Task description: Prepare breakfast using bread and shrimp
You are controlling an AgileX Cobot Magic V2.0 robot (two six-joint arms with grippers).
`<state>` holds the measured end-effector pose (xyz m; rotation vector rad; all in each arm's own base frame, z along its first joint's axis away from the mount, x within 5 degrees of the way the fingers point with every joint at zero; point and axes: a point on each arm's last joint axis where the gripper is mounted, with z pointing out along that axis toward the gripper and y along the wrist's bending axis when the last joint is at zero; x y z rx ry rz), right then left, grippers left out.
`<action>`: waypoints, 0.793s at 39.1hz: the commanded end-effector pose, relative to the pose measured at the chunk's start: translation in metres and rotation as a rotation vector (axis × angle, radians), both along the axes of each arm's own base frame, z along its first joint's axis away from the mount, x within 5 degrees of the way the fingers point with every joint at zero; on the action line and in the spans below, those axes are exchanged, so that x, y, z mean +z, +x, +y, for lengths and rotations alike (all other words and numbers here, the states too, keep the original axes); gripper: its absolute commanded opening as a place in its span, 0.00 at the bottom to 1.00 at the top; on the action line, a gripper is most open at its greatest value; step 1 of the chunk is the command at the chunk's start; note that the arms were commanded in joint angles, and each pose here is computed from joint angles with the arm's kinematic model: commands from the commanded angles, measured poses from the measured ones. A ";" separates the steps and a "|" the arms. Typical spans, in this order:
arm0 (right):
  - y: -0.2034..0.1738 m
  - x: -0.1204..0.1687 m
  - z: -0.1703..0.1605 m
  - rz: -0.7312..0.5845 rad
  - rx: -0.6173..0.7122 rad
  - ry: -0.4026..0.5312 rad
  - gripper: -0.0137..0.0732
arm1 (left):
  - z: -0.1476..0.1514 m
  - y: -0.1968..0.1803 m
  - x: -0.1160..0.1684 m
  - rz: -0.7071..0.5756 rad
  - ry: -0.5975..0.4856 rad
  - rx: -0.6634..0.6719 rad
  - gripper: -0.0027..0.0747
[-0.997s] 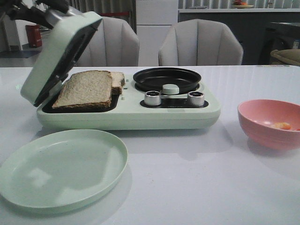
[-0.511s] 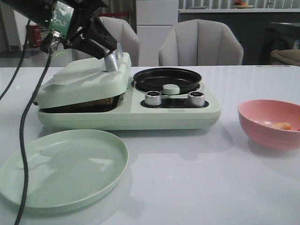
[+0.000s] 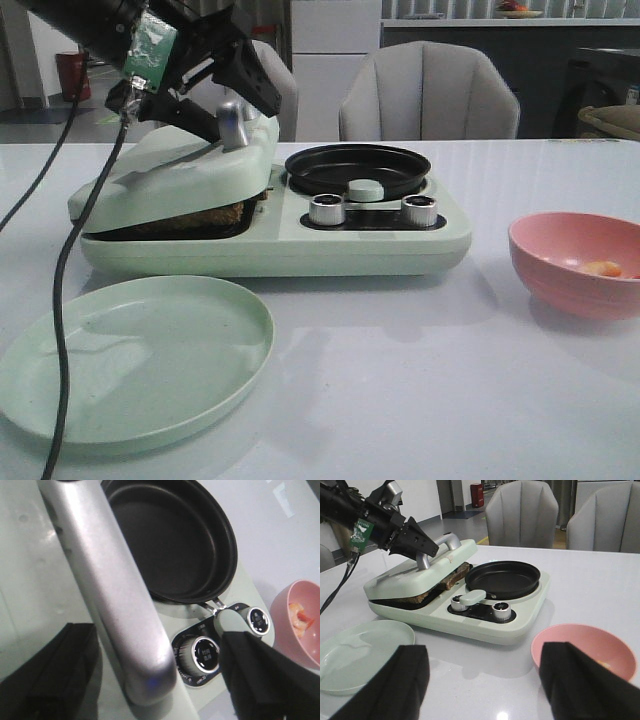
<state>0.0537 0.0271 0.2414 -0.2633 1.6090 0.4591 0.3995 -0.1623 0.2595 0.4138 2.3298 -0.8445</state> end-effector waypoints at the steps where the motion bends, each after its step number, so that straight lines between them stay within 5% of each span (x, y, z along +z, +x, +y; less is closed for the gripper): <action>1: 0.000 0.016 -0.001 -0.096 -0.011 0.039 0.80 | 0.002 -0.007 0.050 -0.116 -0.004 -0.012 0.81; 15: 0.000 0.016 -0.001 -0.096 -0.011 0.039 0.80 | 0.041 -0.042 0.125 -0.258 0.325 0.112 0.81; 31: 0.000 0.016 -0.001 -0.096 -0.011 0.039 0.80 | 0.077 -0.133 0.188 -0.357 0.381 0.188 0.67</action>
